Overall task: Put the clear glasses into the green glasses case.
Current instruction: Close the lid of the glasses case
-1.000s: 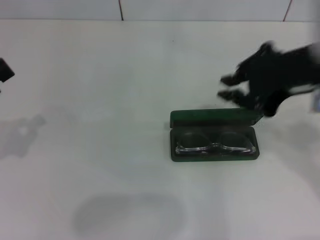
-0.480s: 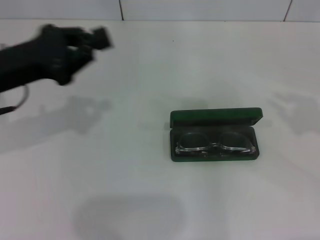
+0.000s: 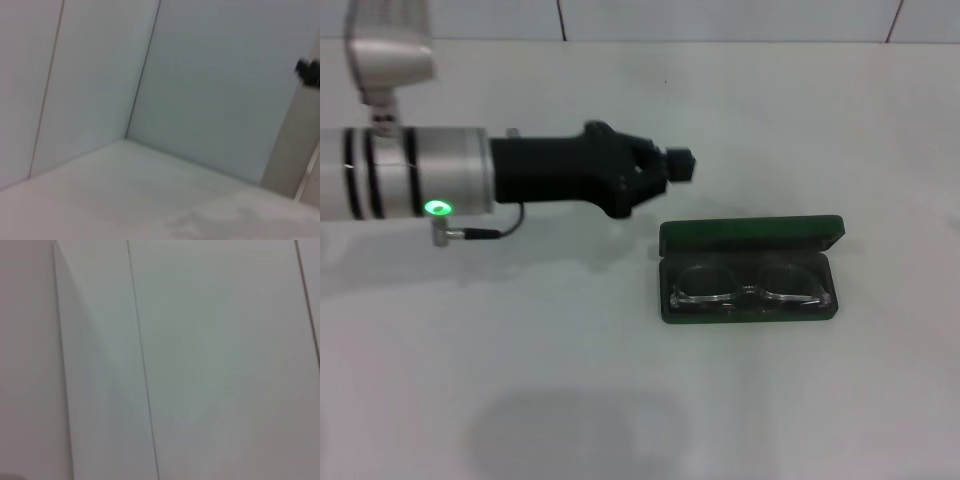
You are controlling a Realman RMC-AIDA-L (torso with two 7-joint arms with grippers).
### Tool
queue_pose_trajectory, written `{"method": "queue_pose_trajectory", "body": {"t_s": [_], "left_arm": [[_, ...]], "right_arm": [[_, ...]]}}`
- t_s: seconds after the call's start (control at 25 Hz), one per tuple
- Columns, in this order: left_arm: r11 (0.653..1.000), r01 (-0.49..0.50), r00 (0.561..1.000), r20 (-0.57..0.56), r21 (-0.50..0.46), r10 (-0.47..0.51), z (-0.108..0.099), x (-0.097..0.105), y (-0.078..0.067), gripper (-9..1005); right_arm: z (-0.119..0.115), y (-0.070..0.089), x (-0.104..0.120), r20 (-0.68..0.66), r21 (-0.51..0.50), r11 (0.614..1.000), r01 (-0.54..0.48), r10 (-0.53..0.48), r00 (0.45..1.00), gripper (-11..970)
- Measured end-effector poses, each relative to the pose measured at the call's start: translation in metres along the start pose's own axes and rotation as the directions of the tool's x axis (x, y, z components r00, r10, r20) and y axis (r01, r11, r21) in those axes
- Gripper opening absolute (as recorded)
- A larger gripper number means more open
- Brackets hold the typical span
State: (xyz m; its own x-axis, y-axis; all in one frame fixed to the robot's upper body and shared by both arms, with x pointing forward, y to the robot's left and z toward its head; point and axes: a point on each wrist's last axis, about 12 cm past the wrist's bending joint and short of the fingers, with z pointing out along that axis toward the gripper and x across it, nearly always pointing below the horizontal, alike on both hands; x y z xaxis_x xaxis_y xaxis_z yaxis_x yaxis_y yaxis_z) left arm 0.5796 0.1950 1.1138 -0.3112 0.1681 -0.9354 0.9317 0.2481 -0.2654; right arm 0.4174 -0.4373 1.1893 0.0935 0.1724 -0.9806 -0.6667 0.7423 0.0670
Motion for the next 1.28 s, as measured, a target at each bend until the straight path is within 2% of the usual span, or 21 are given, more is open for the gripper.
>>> {"method": "queue_pose_trajectory", "body": {"t_s": [0.2, 0.56, 0.88, 1.28], "left_arm": [[1.0, -0.002, 0.999, -0.053, -0.016, 0.002, 0.018, 0.007, 0.0, 94], [1.0, 0.009, 1.0, -0.012, -0.021, -0.01, 0.031, 0.016, -0.004, 113], [1.0, -0.004, 0.999, -0.047, -0.015, 0.003, 0.055, 0.021, -0.008, 115], [0.998, -0.032, 0.997, -0.077, -0.059, 0.027, 0.073, 0.016, -0.006, 118]], "right_arm": [[-0.006, 0.0, 0.007, -0.015, 0.021, 1.0, -0.01, 0.01, 1.0, 210], [0.0, -0.001, 0.014, -0.031, 0.004, 0.999, -0.033, 0.033, 0.999, 209], [0.004, -0.001, 0.022, -0.034, -0.011, 0.998, -0.055, 0.055, 0.998, 209], [0.001, 0.004, 0.03, -0.041, -0.03, 0.996, -0.081, 0.08, 0.996, 209]]}}
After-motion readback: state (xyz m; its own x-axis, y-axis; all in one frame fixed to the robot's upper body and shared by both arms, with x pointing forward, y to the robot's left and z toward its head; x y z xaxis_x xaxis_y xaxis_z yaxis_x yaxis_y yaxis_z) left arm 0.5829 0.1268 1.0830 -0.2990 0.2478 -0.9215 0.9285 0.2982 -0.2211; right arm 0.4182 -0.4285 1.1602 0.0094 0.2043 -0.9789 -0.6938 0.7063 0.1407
